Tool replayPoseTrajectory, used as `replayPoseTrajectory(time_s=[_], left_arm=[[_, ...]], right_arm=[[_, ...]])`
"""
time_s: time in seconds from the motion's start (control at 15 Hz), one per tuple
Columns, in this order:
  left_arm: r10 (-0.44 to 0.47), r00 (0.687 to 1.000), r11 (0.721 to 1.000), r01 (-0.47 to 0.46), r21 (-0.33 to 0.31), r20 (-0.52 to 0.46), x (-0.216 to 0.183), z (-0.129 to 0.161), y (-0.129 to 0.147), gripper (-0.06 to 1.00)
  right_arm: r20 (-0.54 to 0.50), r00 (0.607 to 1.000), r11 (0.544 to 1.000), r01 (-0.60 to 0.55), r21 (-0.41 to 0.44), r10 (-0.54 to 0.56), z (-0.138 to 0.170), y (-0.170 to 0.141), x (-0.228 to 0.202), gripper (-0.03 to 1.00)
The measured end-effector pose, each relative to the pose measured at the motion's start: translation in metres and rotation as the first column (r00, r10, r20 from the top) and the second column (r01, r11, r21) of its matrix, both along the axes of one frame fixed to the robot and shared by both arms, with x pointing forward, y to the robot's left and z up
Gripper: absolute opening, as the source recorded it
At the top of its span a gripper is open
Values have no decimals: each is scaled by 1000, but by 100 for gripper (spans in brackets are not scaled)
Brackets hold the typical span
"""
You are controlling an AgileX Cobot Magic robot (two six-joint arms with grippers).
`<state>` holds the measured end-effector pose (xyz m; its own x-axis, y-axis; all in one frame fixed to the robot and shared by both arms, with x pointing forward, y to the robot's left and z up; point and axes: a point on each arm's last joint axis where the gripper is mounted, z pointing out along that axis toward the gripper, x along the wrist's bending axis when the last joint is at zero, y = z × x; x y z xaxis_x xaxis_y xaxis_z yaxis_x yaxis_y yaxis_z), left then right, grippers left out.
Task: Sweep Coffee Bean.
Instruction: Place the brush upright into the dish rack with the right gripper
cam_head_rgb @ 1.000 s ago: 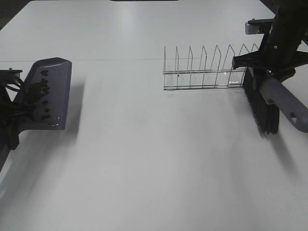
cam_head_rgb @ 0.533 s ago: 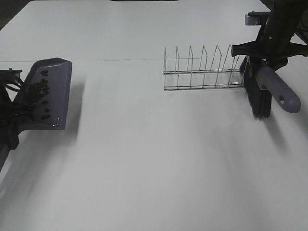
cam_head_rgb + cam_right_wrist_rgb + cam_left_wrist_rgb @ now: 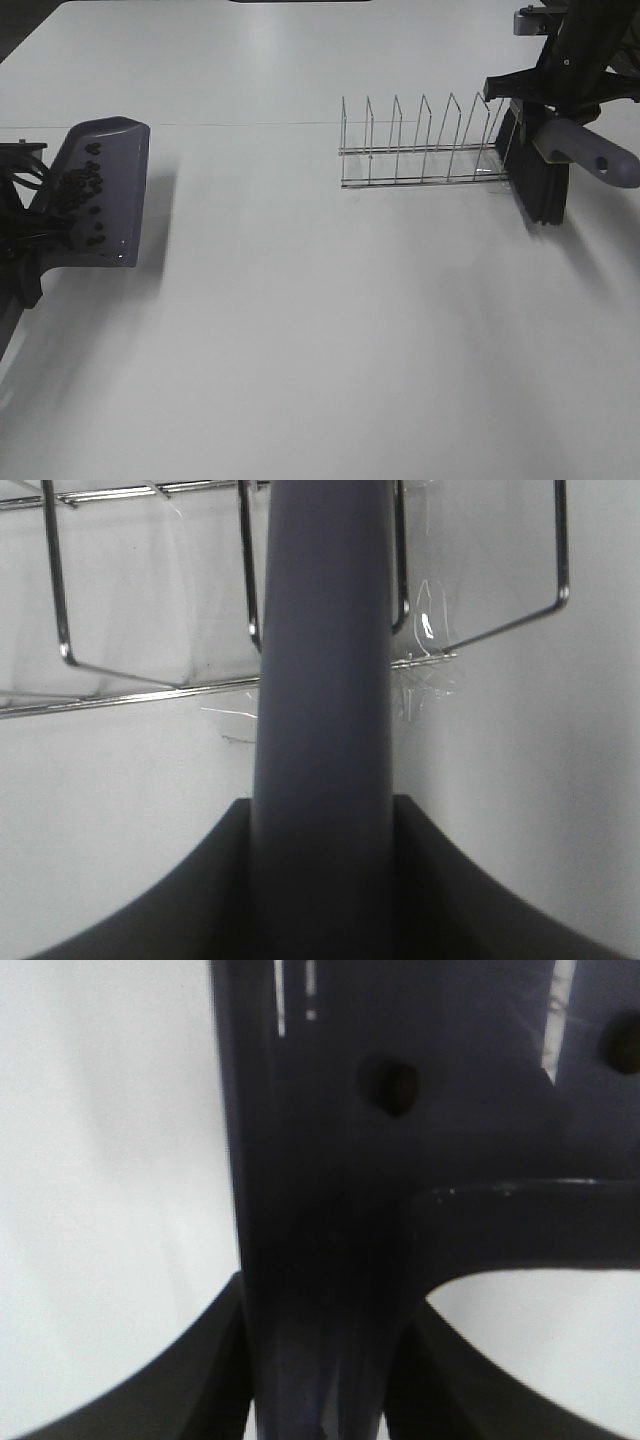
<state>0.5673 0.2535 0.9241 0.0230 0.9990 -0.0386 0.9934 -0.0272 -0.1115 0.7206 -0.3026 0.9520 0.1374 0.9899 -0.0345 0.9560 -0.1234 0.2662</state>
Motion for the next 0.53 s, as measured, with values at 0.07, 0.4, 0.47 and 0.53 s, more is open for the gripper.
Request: replayPoseTrajectory(time_s=[0.07,0.4,0.47,0.53], left_arm=[[0,1000,1000,0,0,0,0,0,0,33],[0,1000,1000,0,0,0,0,0,0,33],[0,1000,1000,0,0,0,0,0,0,33],[0,1000,1000,0,0,0,0,0,0,33]], right_arm=[[2,1000,1000,1,0,-1,3,0,1,31],[-4,1000,1000,2,-1,-2,4,0,0,31],[-12,1000,1000,3,-1,-3,5,0,0,31],[-12,1000,1000,3,-1,-3,5,0,0,31]])
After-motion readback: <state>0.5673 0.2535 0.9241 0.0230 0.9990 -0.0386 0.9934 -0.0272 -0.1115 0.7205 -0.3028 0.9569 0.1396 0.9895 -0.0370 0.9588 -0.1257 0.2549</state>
